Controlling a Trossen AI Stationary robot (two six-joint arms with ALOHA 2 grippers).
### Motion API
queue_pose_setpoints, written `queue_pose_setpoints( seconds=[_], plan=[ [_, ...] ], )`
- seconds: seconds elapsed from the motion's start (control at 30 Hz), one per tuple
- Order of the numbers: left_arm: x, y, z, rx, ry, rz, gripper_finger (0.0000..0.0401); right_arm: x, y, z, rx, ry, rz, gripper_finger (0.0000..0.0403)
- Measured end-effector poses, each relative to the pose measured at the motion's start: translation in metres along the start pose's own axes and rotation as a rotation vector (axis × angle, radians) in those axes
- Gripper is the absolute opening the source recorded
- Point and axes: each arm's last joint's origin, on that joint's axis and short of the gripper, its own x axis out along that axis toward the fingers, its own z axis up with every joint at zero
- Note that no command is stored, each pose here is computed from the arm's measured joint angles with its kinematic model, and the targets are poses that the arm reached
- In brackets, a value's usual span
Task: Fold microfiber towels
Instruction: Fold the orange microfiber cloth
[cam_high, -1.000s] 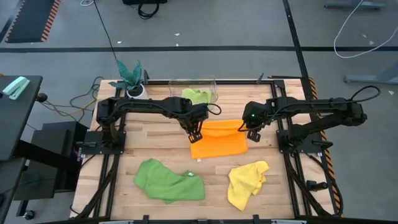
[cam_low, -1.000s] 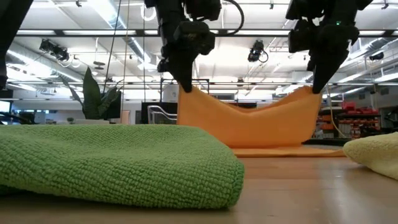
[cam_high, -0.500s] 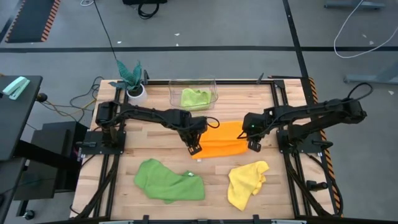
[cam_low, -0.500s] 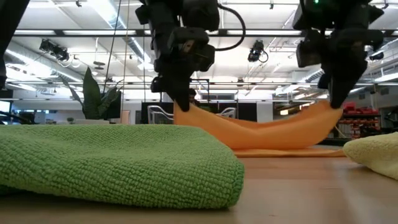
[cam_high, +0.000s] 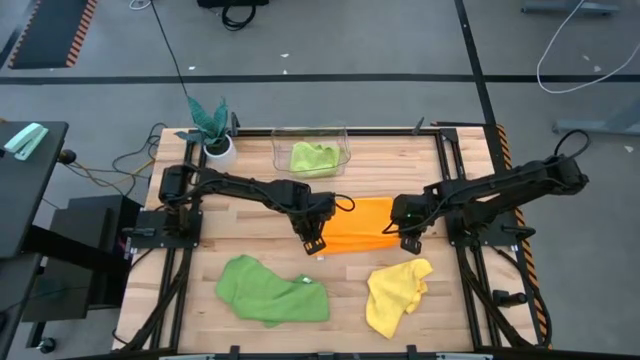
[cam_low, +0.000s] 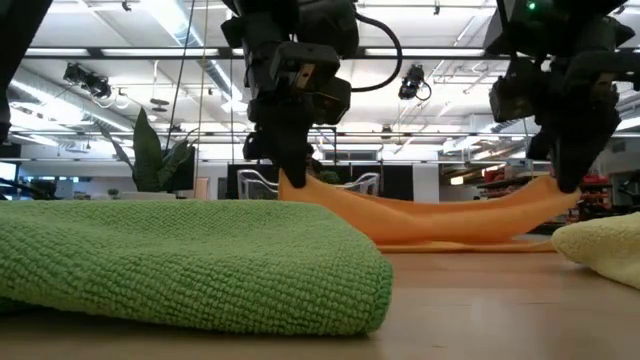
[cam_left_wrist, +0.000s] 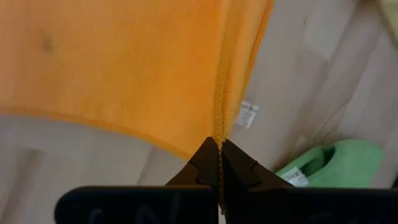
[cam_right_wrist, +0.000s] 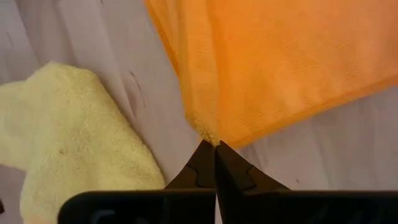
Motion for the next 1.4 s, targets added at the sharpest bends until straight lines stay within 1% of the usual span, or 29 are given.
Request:
queue_pose_setpoints(
  seconds=[0.1, 0.17, 0.27, 0.37, 0.47, 0.73, 0.97, 1.07, 1.23, 1.4],
  plan=[
    [0.005, -0.001, 0.000, 0.001, 0.001, -0.005, 0.0004, 0.007, -0.002, -0.003, 0.005, 0.022, -0.009, 0.0000],
    [0.009, -0.002, 0.002, 0.002, 0.008, -0.031, 0.0005, 0.013, -0.003, -0.003, 0.010, 0.035, -0.002, 0.0000],
    [0.020, 0.000, 0.000, -0.008, 0.051, -0.032, 0.0007, 0.019, -0.003, -0.003, 0.011, 0.052, 0.006, 0.0000],
    [0.029, 0.000, -0.001, -0.008, 0.071, -0.031, 0.0014, 0.021, -0.003, -0.001, 0.011, 0.049, 0.010, 0.0001],
    [0.037, -0.002, -0.003, -0.007, 0.089, -0.036, 0.0026, 0.021, -0.003, 0.000, 0.014, 0.042, 0.013, 0.0012],
    [0.038, -0.002, -0.003, -0.001, 0.089, -0.038, 0.0070, 0.027, -0.002, 0.002, 0.016, 0.062, 0.036, 0.0063],
    [0.035, -0.010, -0.006, 0.009, 0.092, -0.048, 0.0125, 0.035, -0.001, 0.001, 0.033, 0.119, 0.045, 0.0114],
    [0.034, -0.013, -0.009, -0.009, 0.103, -0.046, 0.0149, 0.035, 0.003, -0.002, 0.029, 0.135, 0.055, 0.0131],
    [0.034, -0.017, -0.013, -0.030, 0.121, -0.039, 0.0181, 0.036, 0.014, -0.008, 0.023, 0.154, 0.066, 0.0147],
    [0.032, -0.022, -0.017, -0.036, 0.126, -0.038, 0.0196, 0.035, 0.019, -0.014, 0.024, 0.177, 0.060, 0.0150]
  ],
)
